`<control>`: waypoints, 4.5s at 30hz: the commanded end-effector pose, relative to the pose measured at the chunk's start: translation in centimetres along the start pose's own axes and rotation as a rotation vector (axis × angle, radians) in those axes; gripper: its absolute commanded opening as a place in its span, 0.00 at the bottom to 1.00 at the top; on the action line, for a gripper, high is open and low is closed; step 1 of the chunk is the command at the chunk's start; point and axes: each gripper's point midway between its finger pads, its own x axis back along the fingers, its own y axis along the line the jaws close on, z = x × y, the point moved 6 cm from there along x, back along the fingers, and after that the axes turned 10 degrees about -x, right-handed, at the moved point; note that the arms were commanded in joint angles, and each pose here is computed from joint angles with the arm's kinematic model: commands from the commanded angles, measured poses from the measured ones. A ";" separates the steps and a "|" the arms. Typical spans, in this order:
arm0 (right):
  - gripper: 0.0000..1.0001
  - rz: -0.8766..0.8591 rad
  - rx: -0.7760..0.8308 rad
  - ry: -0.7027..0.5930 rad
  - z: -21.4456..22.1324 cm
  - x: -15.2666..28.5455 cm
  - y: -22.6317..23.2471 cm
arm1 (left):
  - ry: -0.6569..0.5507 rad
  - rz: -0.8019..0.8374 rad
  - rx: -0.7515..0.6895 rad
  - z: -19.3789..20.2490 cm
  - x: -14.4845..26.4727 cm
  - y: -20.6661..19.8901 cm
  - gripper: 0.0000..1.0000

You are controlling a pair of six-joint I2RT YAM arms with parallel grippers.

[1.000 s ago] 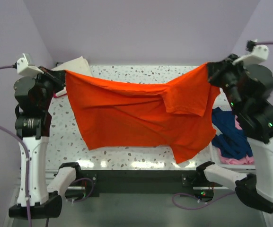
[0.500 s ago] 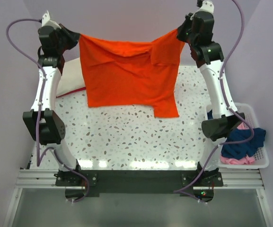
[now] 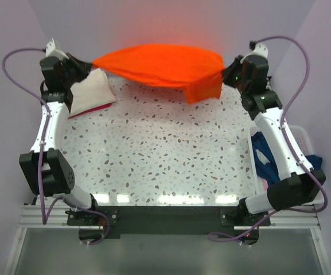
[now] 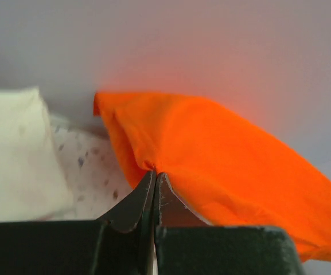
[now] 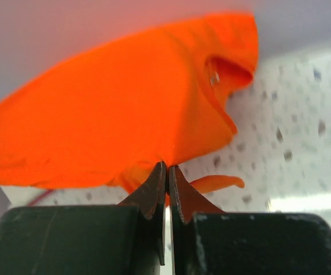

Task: Fold and stack the t-shirts
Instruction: Flatten the tshirt out, then fold the tshirt

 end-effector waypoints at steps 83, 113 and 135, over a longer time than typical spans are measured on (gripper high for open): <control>0.44 0.575 0.056 0.576 22.2 10.9 -20.9 | 0.652 -0.415 0.304 28.4 19.5 7.0 0.08; 0.00 0.518 -0.003 0.555 20.0 16.0 -19.2 | 0.652 -0.596 0.218 27.4 22.7 7.9 0.06; 0.06 0.522 0.030 0.574 20.3 14.2 -19.3 | 0.668 -0.689 0.264 30.7 25.0 6.6 0.39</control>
